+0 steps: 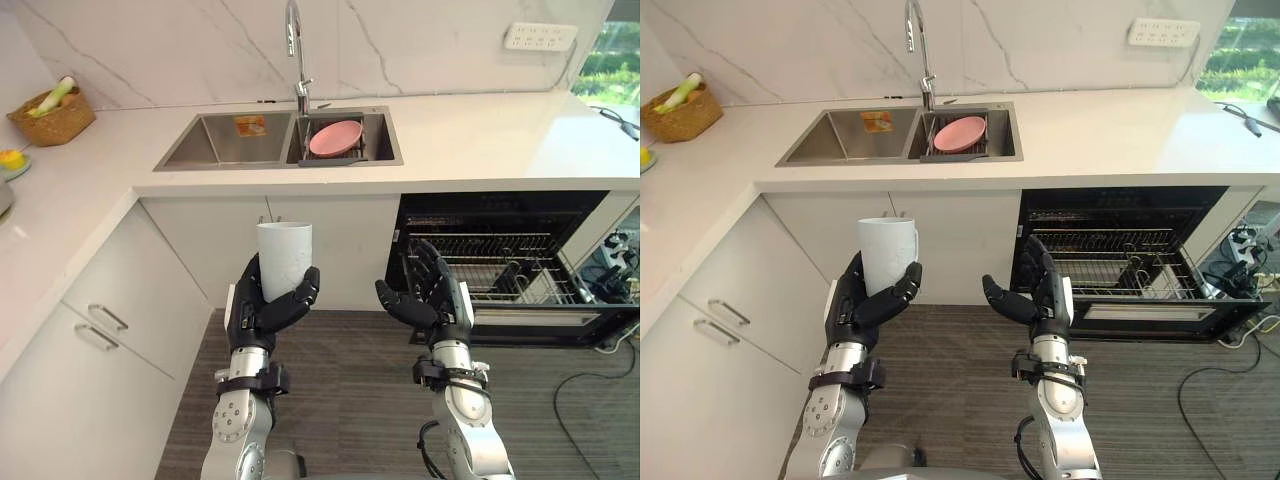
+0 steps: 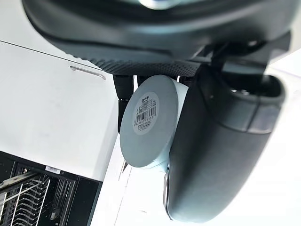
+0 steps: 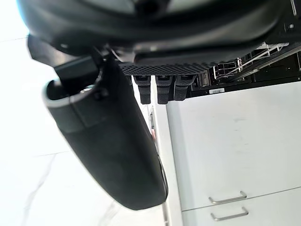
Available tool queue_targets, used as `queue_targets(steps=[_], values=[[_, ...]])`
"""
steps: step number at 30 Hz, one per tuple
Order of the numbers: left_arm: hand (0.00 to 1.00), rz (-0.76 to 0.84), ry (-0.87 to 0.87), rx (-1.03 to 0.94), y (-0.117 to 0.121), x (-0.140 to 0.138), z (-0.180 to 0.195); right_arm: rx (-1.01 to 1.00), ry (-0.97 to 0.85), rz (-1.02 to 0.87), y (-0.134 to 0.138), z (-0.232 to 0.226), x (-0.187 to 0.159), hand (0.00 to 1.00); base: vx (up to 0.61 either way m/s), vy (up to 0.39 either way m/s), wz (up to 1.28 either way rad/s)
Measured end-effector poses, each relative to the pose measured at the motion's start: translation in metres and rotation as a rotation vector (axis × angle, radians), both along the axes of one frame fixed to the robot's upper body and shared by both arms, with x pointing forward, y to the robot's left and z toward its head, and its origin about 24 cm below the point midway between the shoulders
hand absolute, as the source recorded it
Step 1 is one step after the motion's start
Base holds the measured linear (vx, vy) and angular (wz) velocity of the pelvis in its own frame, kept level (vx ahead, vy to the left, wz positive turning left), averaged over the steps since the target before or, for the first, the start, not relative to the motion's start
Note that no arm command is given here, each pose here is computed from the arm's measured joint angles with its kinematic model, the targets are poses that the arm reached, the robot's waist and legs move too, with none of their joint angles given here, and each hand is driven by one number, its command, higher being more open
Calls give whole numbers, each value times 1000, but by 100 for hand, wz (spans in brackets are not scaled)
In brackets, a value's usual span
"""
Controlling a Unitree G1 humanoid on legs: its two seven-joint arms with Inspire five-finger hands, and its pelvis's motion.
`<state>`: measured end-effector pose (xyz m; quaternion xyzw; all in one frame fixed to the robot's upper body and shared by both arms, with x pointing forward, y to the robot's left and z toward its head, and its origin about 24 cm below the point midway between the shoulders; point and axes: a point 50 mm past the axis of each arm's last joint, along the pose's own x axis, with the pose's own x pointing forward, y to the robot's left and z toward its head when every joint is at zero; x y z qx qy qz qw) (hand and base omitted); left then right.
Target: Walk over to the sink, pick up the cup, carry it to the dishwasher, place the cup inside the dishwasher, then close the dishwasher door
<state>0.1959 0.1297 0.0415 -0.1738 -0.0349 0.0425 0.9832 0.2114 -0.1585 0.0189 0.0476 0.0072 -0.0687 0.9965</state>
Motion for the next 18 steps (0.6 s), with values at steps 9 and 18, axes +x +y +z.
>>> queue_targets(steps=[9,18], values=[[30,-35,2,63,3,1,0,37,40,18,11,-10,5,90,329,257,-25],[30,-42,25,72,0,3,-7,15,19,45,11,-6,13,90,276,-36,-20]])
